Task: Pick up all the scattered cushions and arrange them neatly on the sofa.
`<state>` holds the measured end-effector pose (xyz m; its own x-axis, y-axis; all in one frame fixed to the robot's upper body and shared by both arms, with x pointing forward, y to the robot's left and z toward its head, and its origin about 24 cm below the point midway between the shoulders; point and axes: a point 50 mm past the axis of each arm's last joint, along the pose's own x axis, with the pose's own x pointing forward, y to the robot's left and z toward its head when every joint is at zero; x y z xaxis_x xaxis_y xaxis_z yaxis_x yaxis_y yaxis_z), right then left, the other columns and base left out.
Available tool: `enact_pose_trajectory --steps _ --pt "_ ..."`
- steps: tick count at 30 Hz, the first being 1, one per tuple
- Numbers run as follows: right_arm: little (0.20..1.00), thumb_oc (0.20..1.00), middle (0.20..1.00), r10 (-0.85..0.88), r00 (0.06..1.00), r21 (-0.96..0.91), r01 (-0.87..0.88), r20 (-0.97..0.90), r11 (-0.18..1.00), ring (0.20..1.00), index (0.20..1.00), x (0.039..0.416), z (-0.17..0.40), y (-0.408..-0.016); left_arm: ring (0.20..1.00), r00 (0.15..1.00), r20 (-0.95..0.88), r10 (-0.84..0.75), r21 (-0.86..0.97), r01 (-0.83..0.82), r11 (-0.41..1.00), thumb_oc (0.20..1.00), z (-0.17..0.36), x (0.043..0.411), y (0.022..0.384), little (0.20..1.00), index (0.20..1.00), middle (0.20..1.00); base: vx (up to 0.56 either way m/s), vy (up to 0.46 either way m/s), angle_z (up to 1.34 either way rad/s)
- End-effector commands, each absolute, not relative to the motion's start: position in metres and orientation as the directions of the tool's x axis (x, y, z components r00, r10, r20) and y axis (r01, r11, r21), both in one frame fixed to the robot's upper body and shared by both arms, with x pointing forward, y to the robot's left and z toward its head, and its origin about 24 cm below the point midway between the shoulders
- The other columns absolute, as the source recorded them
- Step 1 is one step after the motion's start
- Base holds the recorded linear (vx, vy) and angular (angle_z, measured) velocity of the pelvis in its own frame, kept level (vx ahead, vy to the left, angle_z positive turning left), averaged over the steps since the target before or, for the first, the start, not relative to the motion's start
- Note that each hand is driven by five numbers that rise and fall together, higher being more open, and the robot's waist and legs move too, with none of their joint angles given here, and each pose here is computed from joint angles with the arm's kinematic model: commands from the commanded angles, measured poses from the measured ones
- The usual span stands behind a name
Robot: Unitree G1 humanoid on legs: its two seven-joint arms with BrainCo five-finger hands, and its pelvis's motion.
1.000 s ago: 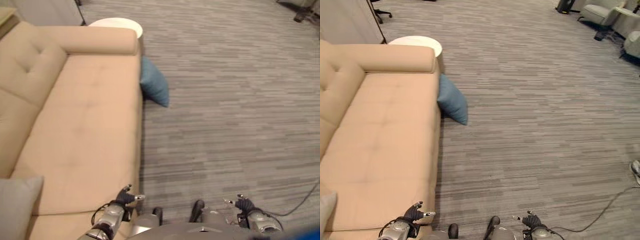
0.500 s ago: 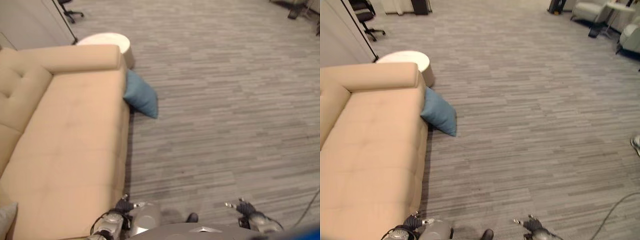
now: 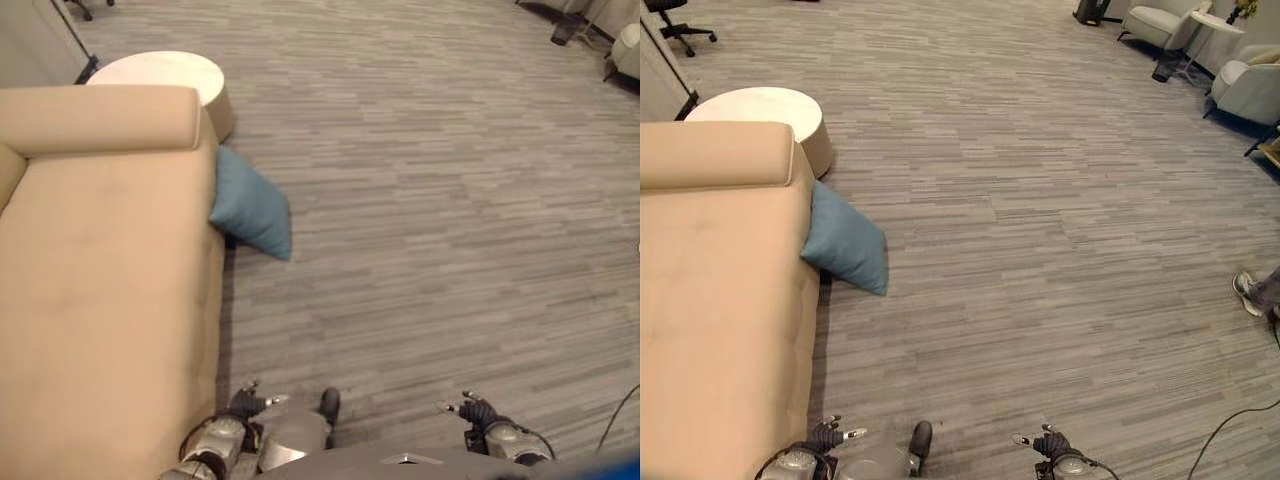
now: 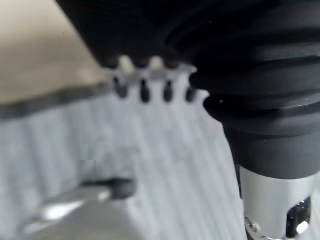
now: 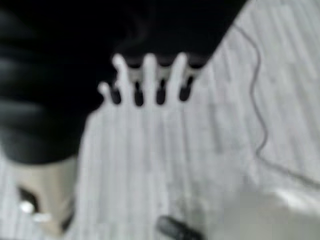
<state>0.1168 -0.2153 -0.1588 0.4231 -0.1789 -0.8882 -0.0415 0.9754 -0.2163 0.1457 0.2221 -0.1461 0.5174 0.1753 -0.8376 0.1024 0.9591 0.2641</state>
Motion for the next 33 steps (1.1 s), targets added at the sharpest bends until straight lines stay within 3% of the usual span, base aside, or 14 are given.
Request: enact_pose_trajectory --steps 1,15,20,28,33 --pt "1.000 1.000 1.000 -0.217 0.461 -0.253 -0.016 -0.861 0.967 1.000 1.000 0.127 -0.152 -0.230 1.000 0.546 -0.823 0.156 0.248 0.099 0.964 1.000 -0.145 0.149 0.215 1.000 1.000 1.000 0.27 -0.008 0.11" --pt "1.000 1.000 1.000 -0.218 0.387 -0.243 -0.014 -0.896 0.970 1.000 1.000 0.103 -0.160 -0.230 1.000 0.536 -0.825 0.179 0.252 0.067 0.965 1.000 -0.146 0.148 0.217 1.000 1.000 1.000 0.41 -0.102 0.41" --pt "1.000 1.000 1.000 -0.246 0.433 -0.266 0.015 -0.867 0.964 1.000 1.000 0.122 -0.153 -0.236 1.000 0.590 -0.789 0.172 0.256 0.062 0.965 1.000 -0.138 0.168 0.215 1.000 1.000 1.000 0.31 -0.124 0.20" --pt "1.000 1.000 1.000 -0.214 0.454 -0.268 -0.058 -0.865 0.962 1.000 1.000 0.125 -0.153 -0.230 1.000 0.535 -0.826 0.178 0.254 0.070 0.965 1.000 -0.145 0.149 0.220 1.000 1.000 1.000 0.49 0.053 0.03" --pt "1.000 1.000 1.000 -0.208 0.476 -0.278 -0.080 -0.855 0.957 1.000 1.000 0.132 -0.150 -0.231 1.000 0.557 -0.815 0.162 0.255 0.094 0.962 1.000 -0.142 0.158 0.217 1.000 1.000 1.000 0.25 0.078 0.19"
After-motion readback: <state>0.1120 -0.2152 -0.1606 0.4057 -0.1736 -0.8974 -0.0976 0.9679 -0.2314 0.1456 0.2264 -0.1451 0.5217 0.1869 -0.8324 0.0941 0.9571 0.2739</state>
